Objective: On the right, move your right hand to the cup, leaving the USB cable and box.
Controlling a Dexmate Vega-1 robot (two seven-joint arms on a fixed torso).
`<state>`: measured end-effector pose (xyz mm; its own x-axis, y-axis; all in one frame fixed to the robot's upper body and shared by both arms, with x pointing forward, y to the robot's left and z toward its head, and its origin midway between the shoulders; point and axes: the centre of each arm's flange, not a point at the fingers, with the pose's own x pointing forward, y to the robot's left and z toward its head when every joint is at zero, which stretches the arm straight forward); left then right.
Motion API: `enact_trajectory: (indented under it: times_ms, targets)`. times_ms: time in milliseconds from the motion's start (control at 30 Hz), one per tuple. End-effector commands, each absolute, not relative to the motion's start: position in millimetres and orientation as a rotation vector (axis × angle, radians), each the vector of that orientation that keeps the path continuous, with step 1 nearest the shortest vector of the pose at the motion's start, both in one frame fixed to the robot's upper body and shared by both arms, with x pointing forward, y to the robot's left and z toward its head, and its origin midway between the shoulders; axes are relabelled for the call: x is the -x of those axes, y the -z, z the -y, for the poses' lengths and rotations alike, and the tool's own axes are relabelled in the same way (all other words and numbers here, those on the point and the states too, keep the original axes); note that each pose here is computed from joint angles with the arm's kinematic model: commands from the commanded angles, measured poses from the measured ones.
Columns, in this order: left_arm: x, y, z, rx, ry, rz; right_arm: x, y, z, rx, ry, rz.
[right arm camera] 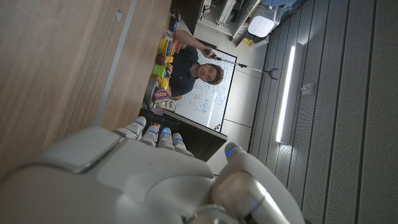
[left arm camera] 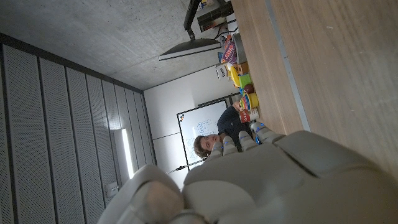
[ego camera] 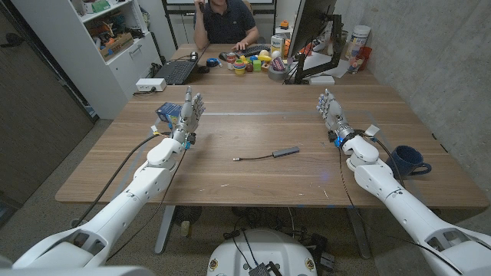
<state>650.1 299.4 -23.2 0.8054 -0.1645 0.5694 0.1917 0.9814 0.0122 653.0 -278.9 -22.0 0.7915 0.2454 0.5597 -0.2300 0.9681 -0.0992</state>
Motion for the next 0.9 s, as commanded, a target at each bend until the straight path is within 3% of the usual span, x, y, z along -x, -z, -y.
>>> enact_trajectory:
  times_ms: [33,467,900]
  targets:
    - [-648,21,-305,0.045,0.185,0.616,-650,9,282,-0.041,-0.232,0.654]
    - [-651,21,-307,0.045,0.197,0.619,-626,-13,289,0.113,-0.147,0.677]
    - [-654,19,-309,0.045,0.211,0.623,-582,-44,312,0.351,0.080,0.754]
